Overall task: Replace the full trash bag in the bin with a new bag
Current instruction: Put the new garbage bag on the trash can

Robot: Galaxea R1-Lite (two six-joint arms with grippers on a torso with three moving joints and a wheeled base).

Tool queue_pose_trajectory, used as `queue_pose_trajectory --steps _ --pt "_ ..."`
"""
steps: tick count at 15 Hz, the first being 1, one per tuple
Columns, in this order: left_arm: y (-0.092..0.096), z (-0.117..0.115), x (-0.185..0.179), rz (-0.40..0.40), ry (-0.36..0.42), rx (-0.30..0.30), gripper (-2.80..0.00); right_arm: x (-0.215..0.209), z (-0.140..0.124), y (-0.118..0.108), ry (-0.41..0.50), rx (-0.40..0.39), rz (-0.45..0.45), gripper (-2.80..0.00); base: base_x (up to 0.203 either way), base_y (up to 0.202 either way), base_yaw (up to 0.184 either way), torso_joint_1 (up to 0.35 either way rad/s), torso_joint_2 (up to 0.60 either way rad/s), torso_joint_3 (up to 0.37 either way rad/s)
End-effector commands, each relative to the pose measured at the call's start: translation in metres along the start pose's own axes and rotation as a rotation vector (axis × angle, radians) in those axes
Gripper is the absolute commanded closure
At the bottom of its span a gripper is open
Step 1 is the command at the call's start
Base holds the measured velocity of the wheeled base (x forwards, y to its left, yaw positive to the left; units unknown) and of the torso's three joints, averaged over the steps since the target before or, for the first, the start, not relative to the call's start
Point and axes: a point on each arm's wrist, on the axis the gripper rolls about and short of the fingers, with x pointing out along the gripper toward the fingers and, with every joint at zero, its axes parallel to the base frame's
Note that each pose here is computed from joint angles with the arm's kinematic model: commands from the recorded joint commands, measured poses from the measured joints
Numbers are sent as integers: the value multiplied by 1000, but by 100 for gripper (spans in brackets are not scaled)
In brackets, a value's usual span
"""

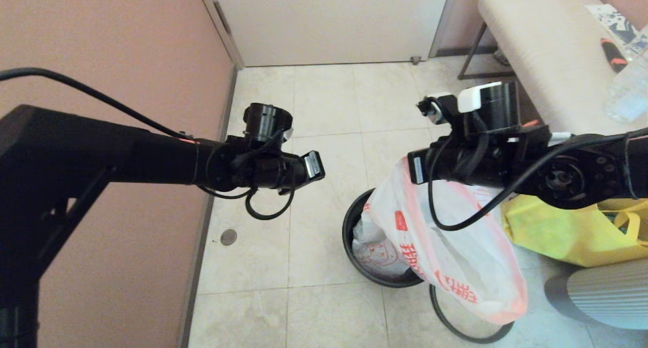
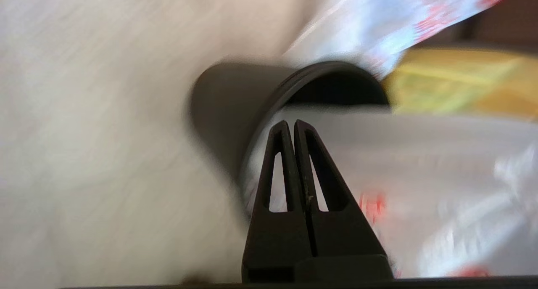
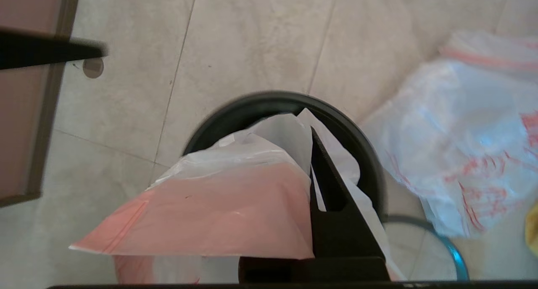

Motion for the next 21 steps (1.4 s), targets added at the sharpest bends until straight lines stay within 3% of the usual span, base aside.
queue_pose_trajectory --steps 1,3,5,12,13,15,17,19,21 --pt "12 6 -28 45 1 -28 0 41 -16 27 42 -66 -42 0 0 0 0 0 0 0" --pt "22 8 -43 76 40 -49 0 55 -21 55 46 -170 -94 0 0 0 0 0 0 0" --pt "23 12 -60 87 55 -59 0 55 -25 74 48 -238 -79 0 0 0 0 0 0 0" --pt "33 28 -86 23 40 -85 0 47 -19 110 15 -336 -8 0 0 0 0 0 0 0" --pt "32 28 -86 22 43 -84 0 45 -19 114 18 -342 4 -280 0 0 0 0 0 0" --pt "32 27 -85 22 47 -85 0 37 -18 119 38 -354 18 -280 0 0 0 0 0 0" --pt "32 26 -84 24 57 -84 0 24 -18 115 125 -382 22 -280 0 0 0 0 0 0" --pt "30 21 -83 29 110 -72 0 11 -16 105 195 -372 -3 -280 0 0 0 0 0 0" --pt "28 18 -87 -32 175 -59 0 16 -16 94 209 -360 -28 -280 0 0 0 0 0 0"
